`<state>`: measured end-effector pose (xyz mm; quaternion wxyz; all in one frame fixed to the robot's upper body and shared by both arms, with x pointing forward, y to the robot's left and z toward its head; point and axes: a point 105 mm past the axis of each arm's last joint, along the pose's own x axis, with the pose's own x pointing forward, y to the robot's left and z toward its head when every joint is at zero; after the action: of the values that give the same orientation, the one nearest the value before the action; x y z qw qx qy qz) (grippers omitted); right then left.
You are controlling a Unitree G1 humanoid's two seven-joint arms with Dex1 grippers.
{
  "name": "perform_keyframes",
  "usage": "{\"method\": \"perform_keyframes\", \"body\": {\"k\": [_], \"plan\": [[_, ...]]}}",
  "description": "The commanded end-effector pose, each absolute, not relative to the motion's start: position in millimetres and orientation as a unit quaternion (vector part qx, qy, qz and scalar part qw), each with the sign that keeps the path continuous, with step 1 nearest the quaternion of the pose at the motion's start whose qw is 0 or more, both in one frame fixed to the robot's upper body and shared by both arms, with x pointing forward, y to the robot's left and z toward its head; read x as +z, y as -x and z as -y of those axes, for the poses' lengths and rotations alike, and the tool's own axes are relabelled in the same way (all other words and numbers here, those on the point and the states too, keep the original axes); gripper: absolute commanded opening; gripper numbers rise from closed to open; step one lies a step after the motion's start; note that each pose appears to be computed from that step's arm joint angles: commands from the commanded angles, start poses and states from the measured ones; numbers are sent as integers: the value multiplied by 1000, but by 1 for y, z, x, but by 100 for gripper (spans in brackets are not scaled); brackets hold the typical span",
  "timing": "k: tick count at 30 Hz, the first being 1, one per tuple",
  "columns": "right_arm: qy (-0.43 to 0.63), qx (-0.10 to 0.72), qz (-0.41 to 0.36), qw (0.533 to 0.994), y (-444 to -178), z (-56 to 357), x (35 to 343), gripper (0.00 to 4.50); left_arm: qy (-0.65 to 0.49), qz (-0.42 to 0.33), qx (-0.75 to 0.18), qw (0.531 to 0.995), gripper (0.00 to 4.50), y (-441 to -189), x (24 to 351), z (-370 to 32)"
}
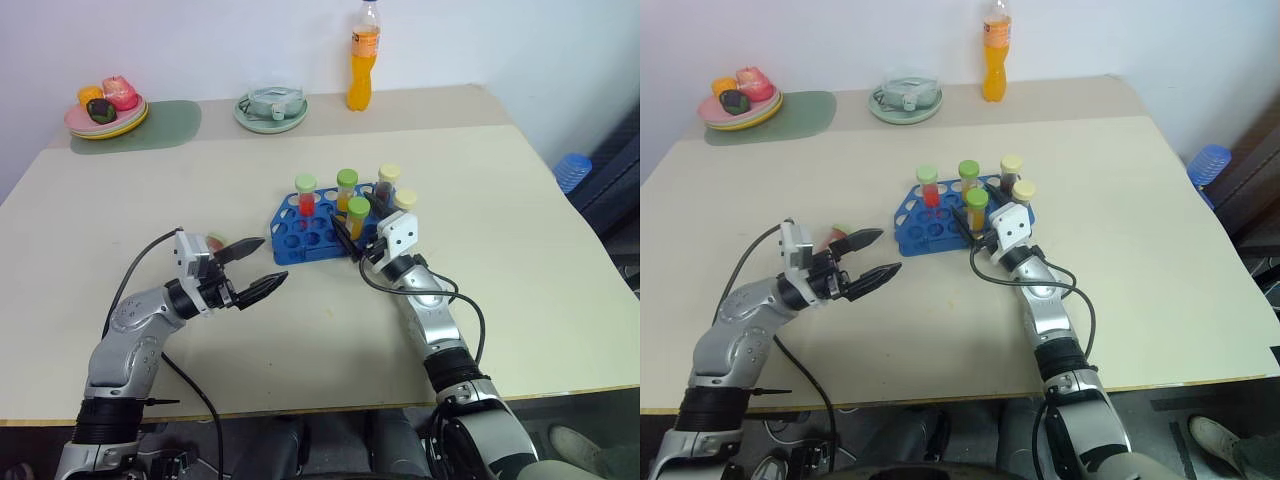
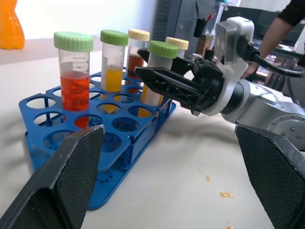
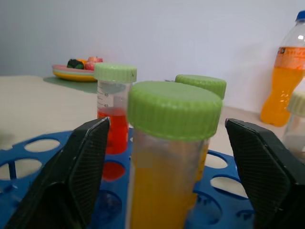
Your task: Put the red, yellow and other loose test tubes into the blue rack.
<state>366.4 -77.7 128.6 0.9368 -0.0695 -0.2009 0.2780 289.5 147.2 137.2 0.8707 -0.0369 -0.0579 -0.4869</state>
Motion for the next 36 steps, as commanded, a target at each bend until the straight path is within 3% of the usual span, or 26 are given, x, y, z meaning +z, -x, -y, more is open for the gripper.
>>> {"method": "perform_keyframes", "body": {"k": [1,9,20,22,23,25,28,32,36], "plan": [[84,282,222,930,-358,83,137,409,30,75,-486,870,450,-289,148,-146],[118,305,187,926,-335,105,137,409,33,71,-444,893,450,-298,150,-157],[181,359,65,913,-278,162,144,409,69,-9,-241,968,450,-313,162,-193],[156,384,78,907,-269,163,166,409,101,-62,-150,982,450,-324,170,-212],[151,398,83,901,-266,161,173,409,80,-134,-121,980,450,-327,162,-219],[146,417,83,893,-262,160,181,409,60,-205,-122,969,450,-332,167,-223],[142,431,82,887,-260,160,186,409,68,-239,-97,964,450,-346,180,-228],[138,425,85,891,-261,163,186,409,58,-321,-19,945,450,-359,174,-238],[137,425,85,891,-261,162,182,409,47,-361,-12,931,450,-368,171,-236]]}}
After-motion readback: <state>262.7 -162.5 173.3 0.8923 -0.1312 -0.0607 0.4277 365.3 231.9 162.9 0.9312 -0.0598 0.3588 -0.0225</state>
